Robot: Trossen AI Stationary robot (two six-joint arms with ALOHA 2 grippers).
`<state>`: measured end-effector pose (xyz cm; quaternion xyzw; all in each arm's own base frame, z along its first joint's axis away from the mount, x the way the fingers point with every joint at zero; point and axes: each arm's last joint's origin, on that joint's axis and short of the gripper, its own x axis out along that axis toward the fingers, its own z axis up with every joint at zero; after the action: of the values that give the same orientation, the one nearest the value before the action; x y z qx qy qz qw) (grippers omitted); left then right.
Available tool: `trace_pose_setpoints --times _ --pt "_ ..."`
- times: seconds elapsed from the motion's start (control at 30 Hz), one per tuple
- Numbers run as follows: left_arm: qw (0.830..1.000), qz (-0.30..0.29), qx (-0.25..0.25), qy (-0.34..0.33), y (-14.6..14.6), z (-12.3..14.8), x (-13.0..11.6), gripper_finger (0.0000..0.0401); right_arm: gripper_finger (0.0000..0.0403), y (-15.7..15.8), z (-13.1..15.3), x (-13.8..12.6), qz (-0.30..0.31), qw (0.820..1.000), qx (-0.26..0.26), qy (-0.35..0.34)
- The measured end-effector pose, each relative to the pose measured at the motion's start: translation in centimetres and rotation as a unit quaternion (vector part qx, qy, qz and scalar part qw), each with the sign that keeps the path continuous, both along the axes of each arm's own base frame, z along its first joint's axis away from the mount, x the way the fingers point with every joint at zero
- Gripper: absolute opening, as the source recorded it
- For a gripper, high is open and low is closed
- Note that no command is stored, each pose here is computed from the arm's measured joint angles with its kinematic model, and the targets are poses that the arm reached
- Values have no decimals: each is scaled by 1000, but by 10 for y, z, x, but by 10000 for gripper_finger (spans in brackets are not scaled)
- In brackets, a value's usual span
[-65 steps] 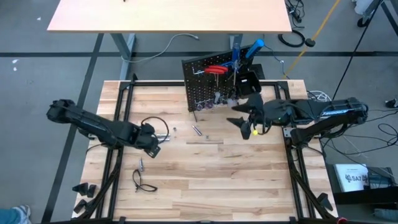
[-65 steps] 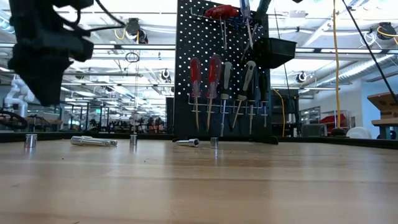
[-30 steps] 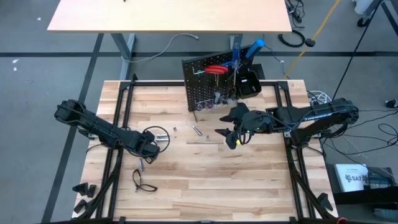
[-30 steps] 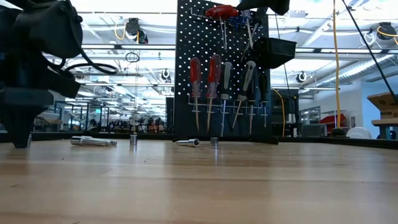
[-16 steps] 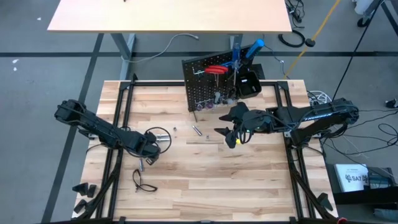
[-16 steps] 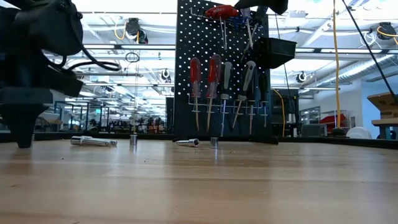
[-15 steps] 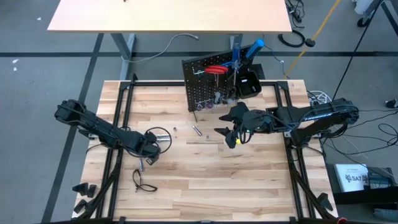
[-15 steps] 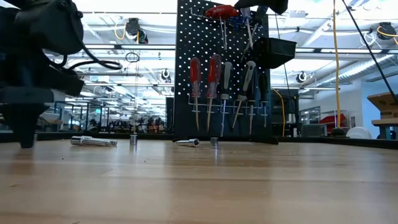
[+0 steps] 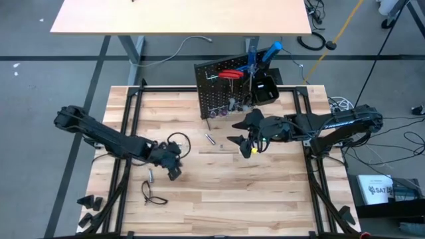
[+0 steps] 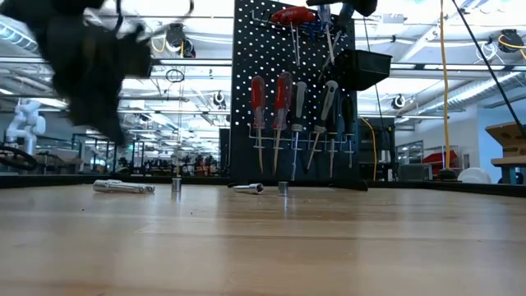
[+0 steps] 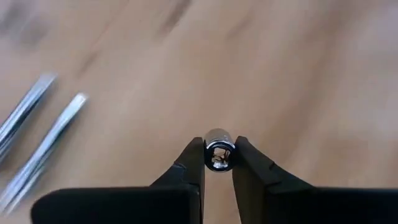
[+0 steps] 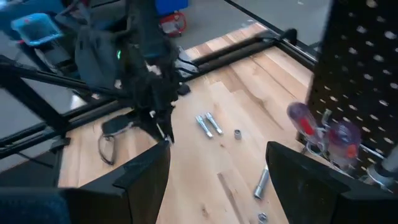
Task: Hang tools onto peg board
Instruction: Put the silver socket into the black bin on the pegboard
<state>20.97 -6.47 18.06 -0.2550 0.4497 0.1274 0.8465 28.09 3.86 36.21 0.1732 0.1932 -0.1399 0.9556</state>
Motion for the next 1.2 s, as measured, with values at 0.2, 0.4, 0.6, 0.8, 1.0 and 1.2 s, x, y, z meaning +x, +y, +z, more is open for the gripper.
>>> trace_pose_setpoints --times 0.2,0.4,0.6,0.8,1.0,1.2 --pt "954 -75 -5 -292 -2 63 16 49 256 8 9 11 90 994 -16 -59" --pt "881 -70 -35 -466 13 105 18 49 256 12 1 42 118 984 -81 -110" --pt "849 -49 -117 -513 22 115 22 49 256 30 -11 73 182 932 -281 -140" --pt "838 -19 -151 -524 22 119 22 49 256 36 -7 90 143 912 -366 -114" --pt "833 18 -147 -533 25 120 22 49 256 37 -10 101 146 914 -361 -117" --pt "827 17 -149 -542 25 122 22 49 256 31 -9 102 134 916 -361 -115"
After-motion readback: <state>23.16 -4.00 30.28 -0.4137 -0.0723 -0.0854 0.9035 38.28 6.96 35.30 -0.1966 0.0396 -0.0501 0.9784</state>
